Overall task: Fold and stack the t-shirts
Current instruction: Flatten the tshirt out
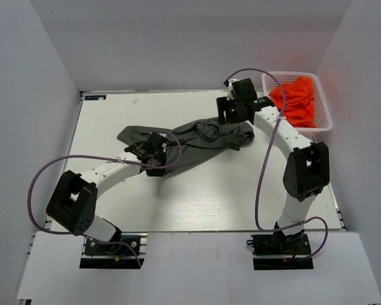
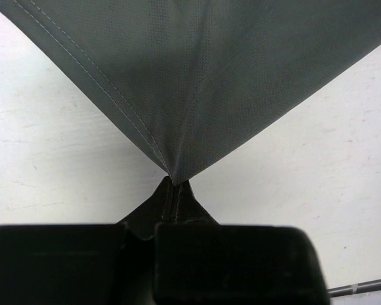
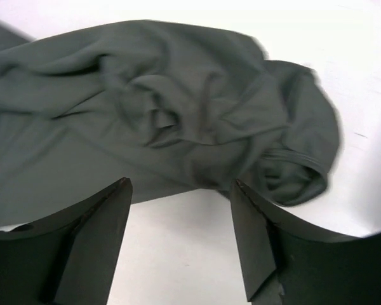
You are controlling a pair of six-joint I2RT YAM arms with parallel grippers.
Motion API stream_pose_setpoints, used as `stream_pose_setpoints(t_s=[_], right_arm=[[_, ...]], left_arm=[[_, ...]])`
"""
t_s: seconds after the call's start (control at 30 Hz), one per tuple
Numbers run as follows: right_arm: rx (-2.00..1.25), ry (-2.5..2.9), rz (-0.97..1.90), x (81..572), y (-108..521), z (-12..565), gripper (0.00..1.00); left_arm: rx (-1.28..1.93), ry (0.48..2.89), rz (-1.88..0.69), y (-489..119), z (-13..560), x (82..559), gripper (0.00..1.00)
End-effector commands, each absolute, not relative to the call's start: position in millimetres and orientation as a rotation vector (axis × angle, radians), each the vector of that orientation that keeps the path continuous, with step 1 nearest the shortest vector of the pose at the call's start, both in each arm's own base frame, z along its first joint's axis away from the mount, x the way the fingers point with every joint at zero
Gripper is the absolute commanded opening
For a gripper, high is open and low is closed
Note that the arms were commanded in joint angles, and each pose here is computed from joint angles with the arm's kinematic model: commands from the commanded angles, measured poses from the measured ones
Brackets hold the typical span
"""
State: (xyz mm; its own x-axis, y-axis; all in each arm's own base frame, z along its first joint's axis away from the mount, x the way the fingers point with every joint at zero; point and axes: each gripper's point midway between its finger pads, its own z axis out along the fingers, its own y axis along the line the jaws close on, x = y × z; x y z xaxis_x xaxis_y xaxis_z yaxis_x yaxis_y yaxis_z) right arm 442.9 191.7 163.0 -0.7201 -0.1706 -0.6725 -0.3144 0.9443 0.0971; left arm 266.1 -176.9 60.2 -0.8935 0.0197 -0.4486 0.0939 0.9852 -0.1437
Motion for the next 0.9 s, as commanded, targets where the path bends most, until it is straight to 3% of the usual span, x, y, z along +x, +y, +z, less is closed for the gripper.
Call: stream_pose_setpoints(t_s=[0.0,0.17,0.6,0.87], right_arm=[[-0.517,2.363,0.390,425.7,230.6,154.5,0.68],[-0.529,2.480,0.326,408.0,237.2,113.8,0.67],[-0.218,2.620,-0.022,346.5,149.3,56.2,0.68],[-0.166,2.575,0.015,377.6,162.0,46.4,0.68]], left_arm=[[0.097,2.654,-0.271,-181.7,68.0,263.0,0.00],[0.070,2.648,-0.283,-180.6,75.0,260.0,0.00],[0.032,2.603,-0.222,-167.6,97.9,261.3,0.00],[0.015,2.559,-0.257,-169.7,115.5,263.9,0.00]])
